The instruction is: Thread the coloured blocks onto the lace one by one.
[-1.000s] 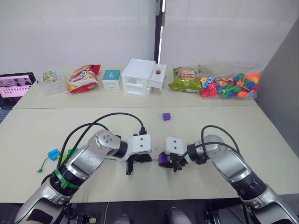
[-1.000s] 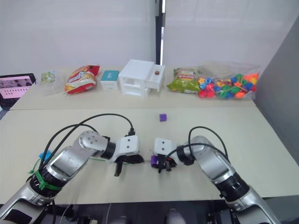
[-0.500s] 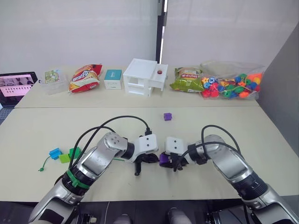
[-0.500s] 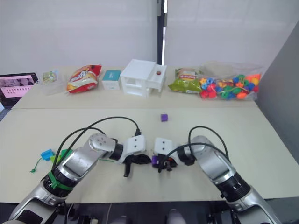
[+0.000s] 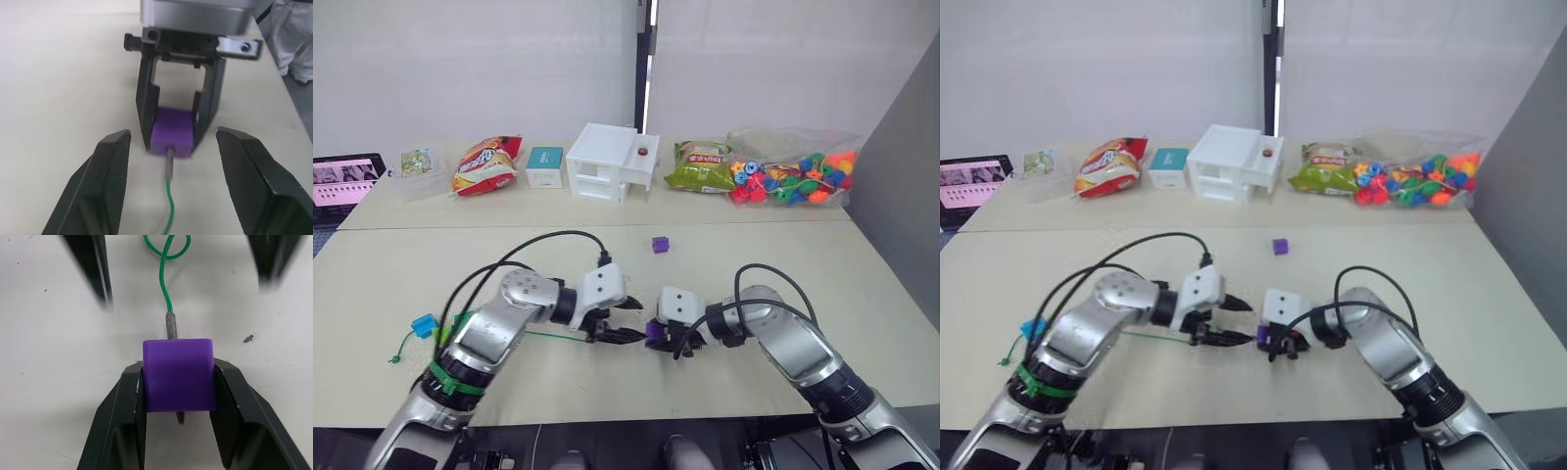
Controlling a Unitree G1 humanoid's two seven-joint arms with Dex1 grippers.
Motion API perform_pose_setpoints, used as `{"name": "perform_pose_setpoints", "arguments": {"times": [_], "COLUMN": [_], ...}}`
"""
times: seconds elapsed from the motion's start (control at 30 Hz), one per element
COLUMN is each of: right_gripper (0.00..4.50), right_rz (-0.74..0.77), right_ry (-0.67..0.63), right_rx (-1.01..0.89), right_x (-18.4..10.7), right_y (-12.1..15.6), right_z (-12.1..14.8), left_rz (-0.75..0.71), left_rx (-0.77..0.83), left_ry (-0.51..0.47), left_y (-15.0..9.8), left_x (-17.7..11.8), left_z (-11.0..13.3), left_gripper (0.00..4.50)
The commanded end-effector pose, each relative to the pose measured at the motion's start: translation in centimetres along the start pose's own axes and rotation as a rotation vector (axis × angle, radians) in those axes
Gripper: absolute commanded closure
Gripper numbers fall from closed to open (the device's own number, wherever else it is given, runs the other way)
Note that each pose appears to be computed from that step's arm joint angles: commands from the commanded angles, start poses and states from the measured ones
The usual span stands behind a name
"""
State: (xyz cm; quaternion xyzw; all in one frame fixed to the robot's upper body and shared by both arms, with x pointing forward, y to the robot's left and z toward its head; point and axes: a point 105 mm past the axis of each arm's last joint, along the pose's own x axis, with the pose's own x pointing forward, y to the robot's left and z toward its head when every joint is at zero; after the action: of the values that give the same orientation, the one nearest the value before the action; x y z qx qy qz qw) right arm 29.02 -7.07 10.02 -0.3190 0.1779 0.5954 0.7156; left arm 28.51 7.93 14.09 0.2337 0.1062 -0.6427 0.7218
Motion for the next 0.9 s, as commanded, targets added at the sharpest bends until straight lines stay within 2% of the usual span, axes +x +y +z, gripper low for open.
{"name": "perform_pose_setpoints", "arguments": {"times": [0.03,0.23,0.47,0.57,0.73,0.77,0.9], "right_gripper": [3.31,3.31,3.31,3.31,3.31,3.31,3.31], "right_rz": [0.016,0.011,0.005,0.004,-0.001,-0.003,-0.003], "right_ry": [0.011,0.014,0.013,0.015,0.019,0.019,0.02], "right_rx": [0.008,0.012,0.012,0.015,0.019,0.02,0.025], "right_x": [0.3,0.1,-0.3,-0.4,-0.5,-0.5,-0.5], "right_y": [0.6,0.7,0.6,0.7,0.8,0.8,0.9], "right_z": [-0.3,-0.4,-0.1,-0.1,-0.2,-0.2,-0.3], "left_rz": [0.007,0.052,0.058,0.043,0.022,0.017,0.006], "left_rx": [0.019,0.009,0.026,0.036,0.034,0.033,0.038], "left_ry": [-0.007,0.047,0.075,0.076,0.06,0.055,0.05], "left_y": [-0.1,0.3,0.5,0.4,0.1,0.0,-0.2], "left_x": [-0.9,-1.2,0.3,0.6,0.7,0.8,1.0], "left_z": [-0.2,-2.7,-4.7,-4.9,-4.8,-4.7,-4.5], "left_gripper": [1.78,1.78,1.78,2.6,4.3,4.49,4.5]}}
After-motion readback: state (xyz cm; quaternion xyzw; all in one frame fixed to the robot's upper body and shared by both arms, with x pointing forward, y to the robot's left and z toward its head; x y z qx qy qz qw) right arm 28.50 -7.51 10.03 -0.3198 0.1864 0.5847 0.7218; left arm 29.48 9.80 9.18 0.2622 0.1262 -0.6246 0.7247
